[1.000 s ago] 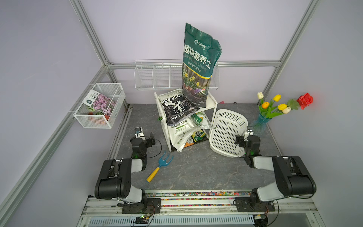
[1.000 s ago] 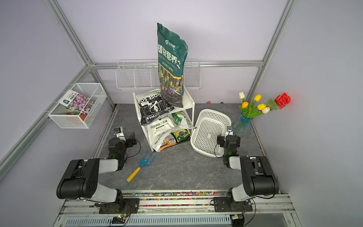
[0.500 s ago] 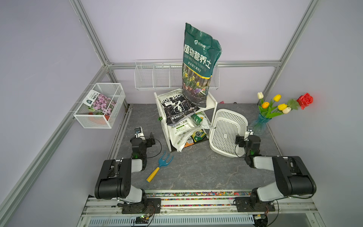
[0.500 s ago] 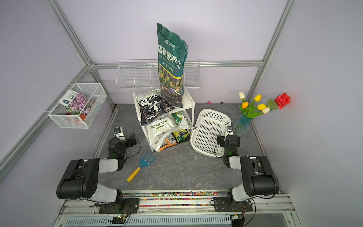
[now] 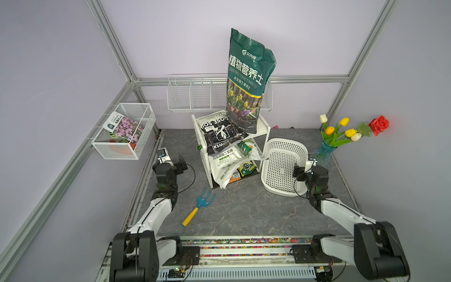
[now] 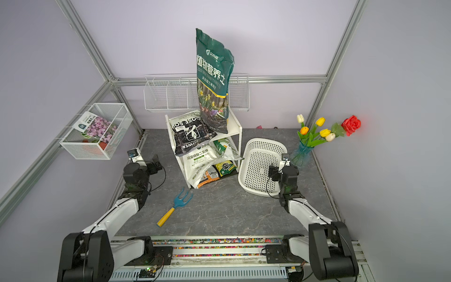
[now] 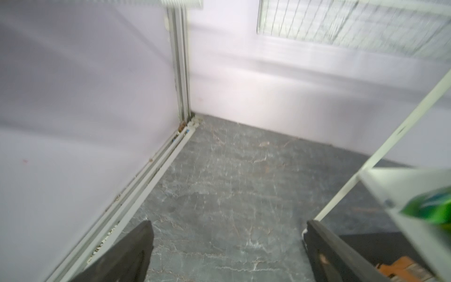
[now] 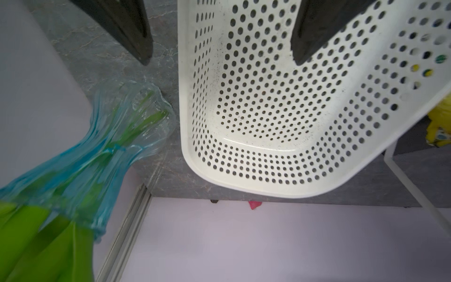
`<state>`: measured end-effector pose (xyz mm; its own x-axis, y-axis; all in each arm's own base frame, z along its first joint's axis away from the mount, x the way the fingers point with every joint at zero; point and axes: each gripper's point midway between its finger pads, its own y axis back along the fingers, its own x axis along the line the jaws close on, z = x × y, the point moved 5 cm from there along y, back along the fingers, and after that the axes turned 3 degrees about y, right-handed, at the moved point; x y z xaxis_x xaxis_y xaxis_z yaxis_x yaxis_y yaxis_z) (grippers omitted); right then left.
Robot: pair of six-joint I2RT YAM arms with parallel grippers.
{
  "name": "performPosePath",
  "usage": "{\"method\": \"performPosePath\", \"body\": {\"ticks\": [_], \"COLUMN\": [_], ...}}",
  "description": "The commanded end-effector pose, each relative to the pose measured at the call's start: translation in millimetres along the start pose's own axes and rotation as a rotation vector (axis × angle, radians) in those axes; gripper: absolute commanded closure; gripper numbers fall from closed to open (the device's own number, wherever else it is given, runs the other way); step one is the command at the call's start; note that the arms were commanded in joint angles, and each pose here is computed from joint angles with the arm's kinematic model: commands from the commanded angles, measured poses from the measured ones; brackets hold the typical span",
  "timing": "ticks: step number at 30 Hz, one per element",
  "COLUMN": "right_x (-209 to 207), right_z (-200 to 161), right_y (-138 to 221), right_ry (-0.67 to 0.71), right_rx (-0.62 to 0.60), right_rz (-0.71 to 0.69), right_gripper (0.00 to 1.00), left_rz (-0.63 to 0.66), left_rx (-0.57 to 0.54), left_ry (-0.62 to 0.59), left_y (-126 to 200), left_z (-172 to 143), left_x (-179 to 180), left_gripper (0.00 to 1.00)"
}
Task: Take down the fertilizer bag from the shelf
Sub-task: Adjust the shelf at the center of the board.
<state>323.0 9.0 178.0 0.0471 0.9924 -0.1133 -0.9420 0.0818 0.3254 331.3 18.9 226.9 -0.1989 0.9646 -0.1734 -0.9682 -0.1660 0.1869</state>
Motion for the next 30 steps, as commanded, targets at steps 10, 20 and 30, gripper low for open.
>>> {"method": "performPosePath", "body": {"ticks": [10, 20, 30], "right_x": [34, 116, 130], "right_z": [45, 56, 75], "right_y": [55, 83, 74], "right_ry": [-0.04, -0.003, 0.022], "right_rx": [0.114, 0.271, 0.247], "right_rz": [0.178, 0.523, 0.588], "right_gripper": [0.12, 0.25, 0.3], "left_rz": [-0.101, -0.279, -0.546], "left_rx": [0.142, 0.123, 0.111], "left_ry": [0.076, 0.203, 0.169], "left_y": [72, 139, 158], "left_z": [-5, 14, 36], "left_x": [-45, -90, -150], "left_gripper": [0.09, 0.49, 0.55]}}
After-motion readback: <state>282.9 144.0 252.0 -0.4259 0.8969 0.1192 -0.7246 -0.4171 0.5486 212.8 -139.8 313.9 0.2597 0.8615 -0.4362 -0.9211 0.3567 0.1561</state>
